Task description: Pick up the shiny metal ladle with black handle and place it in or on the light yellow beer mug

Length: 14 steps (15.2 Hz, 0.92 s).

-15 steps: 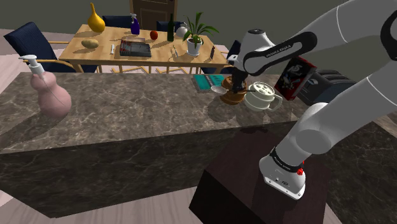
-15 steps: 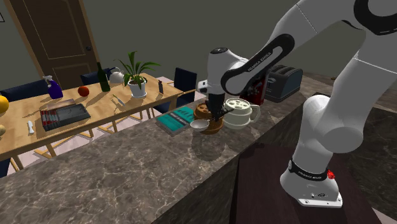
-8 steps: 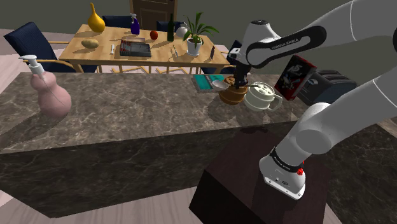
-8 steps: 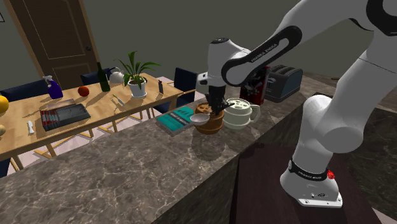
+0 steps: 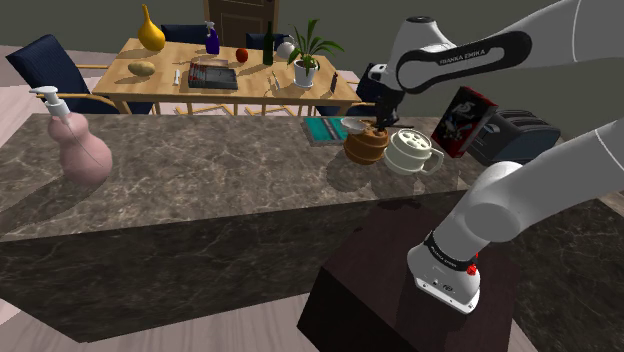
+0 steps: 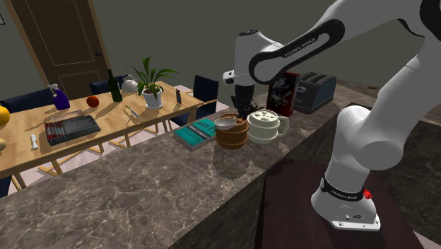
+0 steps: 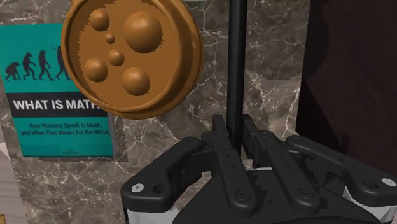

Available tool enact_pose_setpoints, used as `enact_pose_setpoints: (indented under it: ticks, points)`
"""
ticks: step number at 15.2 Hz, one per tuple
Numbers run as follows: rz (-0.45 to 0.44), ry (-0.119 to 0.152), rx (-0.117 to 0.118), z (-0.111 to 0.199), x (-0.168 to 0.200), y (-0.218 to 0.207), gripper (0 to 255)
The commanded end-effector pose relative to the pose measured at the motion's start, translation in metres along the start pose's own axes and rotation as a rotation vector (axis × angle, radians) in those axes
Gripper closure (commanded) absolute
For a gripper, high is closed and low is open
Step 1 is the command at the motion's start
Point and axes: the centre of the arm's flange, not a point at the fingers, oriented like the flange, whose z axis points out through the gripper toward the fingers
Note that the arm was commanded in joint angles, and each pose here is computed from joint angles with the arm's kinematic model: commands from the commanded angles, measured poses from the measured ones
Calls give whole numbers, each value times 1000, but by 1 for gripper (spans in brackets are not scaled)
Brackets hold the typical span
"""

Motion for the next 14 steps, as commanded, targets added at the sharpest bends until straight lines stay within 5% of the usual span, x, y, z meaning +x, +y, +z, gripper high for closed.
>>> enact_pose_setpoints:
  ticks: [1,14]
  points:
    - [-1,0,0,0,-23,4,255]
    - [-1,0,0,15,-193,22,255]
